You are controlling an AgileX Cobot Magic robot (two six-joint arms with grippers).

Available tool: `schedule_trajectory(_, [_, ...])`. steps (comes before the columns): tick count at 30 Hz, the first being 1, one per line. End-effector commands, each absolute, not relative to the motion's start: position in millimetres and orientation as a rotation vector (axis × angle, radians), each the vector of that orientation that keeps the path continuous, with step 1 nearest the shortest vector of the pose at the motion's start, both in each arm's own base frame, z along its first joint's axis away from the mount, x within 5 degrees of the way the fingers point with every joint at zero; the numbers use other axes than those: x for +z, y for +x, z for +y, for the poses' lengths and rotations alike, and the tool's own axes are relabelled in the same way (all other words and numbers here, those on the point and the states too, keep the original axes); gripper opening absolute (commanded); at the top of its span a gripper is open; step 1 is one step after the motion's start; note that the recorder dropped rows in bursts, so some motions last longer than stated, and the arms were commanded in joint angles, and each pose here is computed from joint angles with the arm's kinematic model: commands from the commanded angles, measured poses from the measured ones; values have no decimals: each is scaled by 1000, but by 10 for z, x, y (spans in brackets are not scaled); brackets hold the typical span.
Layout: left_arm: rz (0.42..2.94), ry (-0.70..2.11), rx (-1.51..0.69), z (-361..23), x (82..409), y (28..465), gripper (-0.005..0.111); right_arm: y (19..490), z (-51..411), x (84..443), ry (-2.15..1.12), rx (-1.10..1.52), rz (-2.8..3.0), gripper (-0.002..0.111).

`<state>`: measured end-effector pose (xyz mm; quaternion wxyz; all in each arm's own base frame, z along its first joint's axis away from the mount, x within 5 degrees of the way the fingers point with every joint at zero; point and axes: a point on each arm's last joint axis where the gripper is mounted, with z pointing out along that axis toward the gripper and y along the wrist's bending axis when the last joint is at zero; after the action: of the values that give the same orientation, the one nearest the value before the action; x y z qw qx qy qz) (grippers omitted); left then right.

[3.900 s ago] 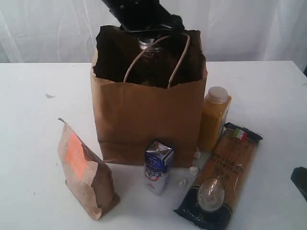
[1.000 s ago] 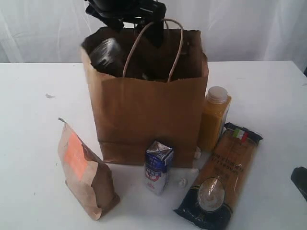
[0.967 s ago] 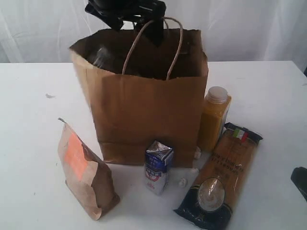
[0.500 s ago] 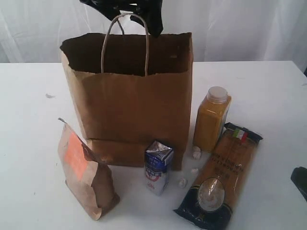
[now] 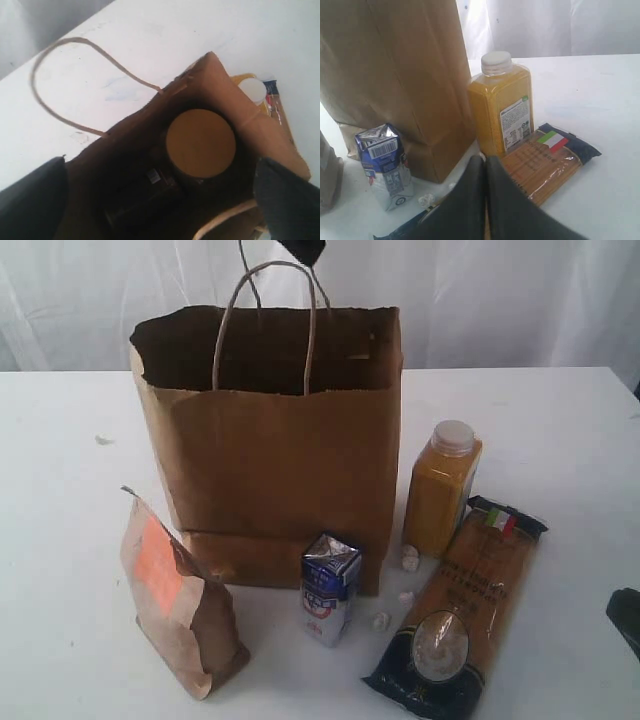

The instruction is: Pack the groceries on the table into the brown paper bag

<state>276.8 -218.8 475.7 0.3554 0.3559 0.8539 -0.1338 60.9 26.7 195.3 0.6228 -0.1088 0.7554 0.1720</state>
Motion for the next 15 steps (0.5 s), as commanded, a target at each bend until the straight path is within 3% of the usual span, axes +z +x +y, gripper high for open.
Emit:
schedule_trajectory(1, [2229,889,-261,-1948,4940,2554,67,608,264,1944,-255,386,1729,0])
schedule_trajectory(3, [2199,871,-251,-1863,5042,2465,37,608,264,1944,-255,386,1729,0])
schedule_trajectory(5, [2169,857,-261,-1785,5142,2364,-1,608,264,1944,-255,386,1729,0])
schedule_trajectory(15, [2051,800,-207,-1290,5473,1811,0,608,264,1944,-255,386,1729,0])
